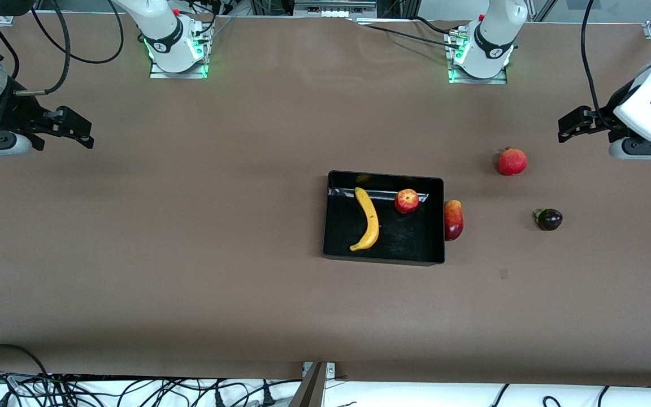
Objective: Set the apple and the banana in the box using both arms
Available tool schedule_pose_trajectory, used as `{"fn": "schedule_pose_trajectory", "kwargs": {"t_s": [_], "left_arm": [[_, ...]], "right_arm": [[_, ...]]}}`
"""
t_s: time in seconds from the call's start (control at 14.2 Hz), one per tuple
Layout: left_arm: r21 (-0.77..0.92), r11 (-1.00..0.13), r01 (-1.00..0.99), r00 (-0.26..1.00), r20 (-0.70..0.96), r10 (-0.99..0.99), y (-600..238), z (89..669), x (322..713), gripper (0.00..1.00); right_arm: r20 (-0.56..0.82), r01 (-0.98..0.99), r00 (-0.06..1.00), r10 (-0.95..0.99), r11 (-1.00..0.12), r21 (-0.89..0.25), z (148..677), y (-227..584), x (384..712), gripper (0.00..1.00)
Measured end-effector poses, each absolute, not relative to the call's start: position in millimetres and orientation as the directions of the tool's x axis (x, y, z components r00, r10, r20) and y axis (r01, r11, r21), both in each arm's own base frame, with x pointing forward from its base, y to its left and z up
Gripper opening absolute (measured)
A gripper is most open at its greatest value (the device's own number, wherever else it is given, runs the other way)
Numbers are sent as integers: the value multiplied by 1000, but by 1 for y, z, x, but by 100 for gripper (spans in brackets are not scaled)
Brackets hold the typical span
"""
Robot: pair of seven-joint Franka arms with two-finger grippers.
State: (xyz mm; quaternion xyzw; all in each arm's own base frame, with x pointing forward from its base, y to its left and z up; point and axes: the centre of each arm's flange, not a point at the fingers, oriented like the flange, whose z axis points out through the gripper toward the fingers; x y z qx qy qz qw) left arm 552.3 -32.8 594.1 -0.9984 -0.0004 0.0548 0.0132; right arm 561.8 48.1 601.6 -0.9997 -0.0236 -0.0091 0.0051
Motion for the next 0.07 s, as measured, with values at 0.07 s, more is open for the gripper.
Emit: {"fn": "schedule_pose_trajectory", "kwargs": {"t_s": [0.07], "left_arm": [[-22,-1000,1,994,-110,3,-33,594,552,100]], "right_arm": [[18,47,999,47,-999,-10,602,48,562,100]]}}
